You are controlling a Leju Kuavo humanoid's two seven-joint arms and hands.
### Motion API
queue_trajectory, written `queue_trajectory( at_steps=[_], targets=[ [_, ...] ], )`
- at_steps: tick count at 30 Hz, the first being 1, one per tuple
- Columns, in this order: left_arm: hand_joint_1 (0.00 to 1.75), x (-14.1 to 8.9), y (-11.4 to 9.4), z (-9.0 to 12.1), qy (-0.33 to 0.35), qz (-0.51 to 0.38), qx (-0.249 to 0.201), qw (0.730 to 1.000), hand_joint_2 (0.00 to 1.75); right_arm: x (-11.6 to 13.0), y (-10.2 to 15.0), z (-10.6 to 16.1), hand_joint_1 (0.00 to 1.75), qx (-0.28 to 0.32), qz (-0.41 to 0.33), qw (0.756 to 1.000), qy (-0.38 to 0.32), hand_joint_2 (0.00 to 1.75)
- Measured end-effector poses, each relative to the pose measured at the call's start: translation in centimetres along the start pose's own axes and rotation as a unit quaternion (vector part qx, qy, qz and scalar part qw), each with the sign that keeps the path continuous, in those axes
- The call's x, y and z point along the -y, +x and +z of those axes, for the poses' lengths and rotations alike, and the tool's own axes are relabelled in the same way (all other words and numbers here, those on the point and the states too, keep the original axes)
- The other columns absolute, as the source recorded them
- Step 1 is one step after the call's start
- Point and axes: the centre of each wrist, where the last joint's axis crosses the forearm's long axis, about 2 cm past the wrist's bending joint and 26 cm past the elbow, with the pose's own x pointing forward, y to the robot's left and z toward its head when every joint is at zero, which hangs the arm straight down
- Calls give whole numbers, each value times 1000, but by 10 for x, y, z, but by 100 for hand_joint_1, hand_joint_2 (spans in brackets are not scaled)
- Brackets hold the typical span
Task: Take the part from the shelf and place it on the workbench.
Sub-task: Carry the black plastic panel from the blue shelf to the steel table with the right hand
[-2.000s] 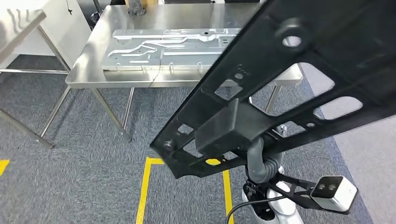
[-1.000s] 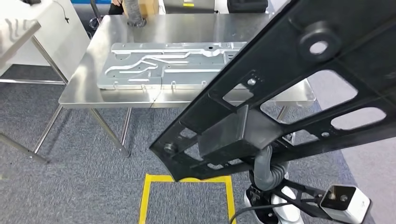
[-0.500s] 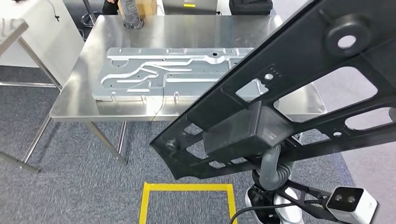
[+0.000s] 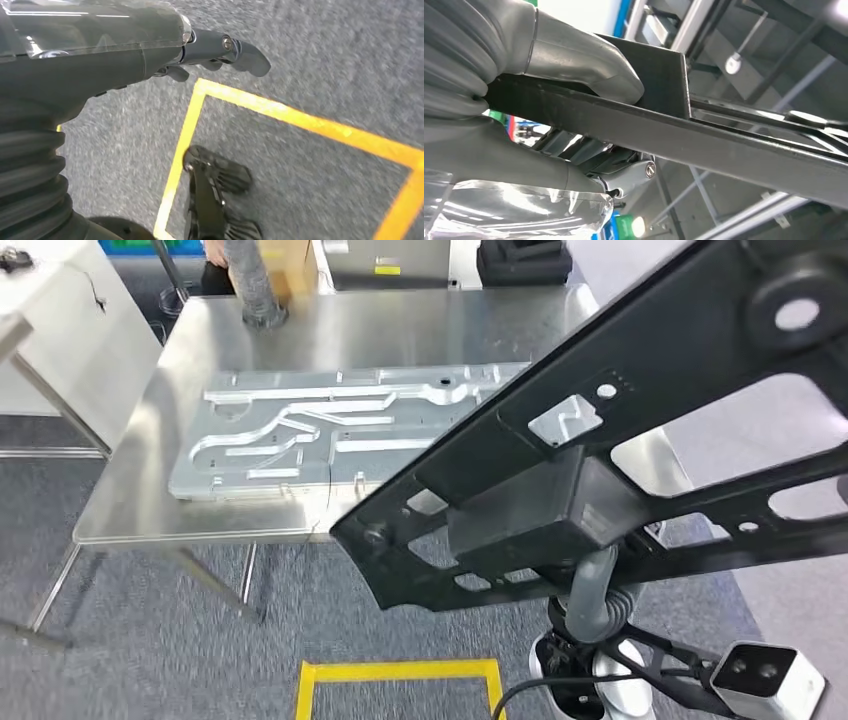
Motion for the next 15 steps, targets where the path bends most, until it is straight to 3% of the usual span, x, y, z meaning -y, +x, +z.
queue_trajectory(
  at_steps=[10, 15],
  targets=[
    [0, -6, -4, 0, 9, 4, -5, 1000, 175, 1, 2, 1, 175, 1, 5, 1000, -6, 175],
    [0, -6, -4, 0, 16, 5, -4, 1000, 175, 3, 11, -9, 175, 21, 78, 996, -30, 175]
  ],
)
